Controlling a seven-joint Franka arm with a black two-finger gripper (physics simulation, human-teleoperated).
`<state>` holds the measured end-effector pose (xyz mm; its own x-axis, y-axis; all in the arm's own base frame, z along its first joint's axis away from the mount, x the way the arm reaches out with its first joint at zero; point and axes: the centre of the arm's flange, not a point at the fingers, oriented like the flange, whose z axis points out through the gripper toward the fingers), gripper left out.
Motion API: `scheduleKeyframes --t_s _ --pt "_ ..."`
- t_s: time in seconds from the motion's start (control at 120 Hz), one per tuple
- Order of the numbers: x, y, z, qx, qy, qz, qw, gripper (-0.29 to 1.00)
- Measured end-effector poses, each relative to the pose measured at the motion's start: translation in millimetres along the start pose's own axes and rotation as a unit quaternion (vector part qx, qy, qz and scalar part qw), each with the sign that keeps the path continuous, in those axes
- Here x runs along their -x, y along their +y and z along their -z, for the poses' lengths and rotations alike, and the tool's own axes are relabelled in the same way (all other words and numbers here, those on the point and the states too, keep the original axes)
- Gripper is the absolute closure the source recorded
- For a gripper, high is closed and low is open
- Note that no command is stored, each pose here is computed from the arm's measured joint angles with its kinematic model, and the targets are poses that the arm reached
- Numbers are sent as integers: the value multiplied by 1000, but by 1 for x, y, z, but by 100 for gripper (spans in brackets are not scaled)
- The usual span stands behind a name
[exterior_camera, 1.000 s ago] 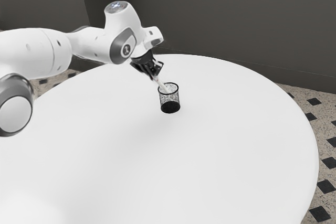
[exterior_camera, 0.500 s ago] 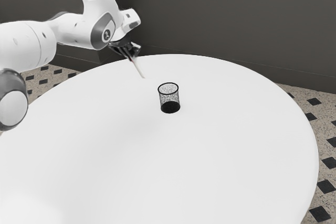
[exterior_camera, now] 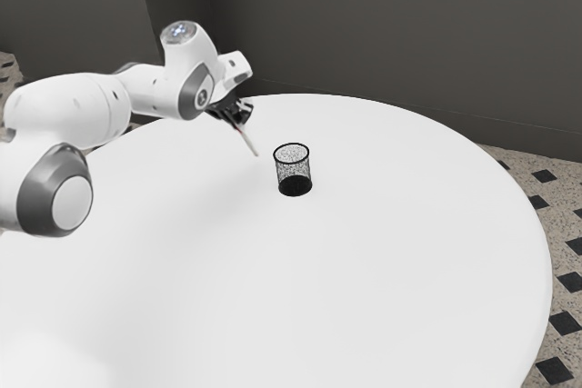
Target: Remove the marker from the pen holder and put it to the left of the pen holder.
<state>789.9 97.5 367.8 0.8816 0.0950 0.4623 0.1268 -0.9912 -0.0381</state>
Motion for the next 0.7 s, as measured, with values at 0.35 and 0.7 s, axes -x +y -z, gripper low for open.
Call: scheduleKeyframes --t_s 0.35,0.7 --pt "32 0 147 25 7 -7 1000 17" --pt "82 5 394 -17 -128 -83 988 3"
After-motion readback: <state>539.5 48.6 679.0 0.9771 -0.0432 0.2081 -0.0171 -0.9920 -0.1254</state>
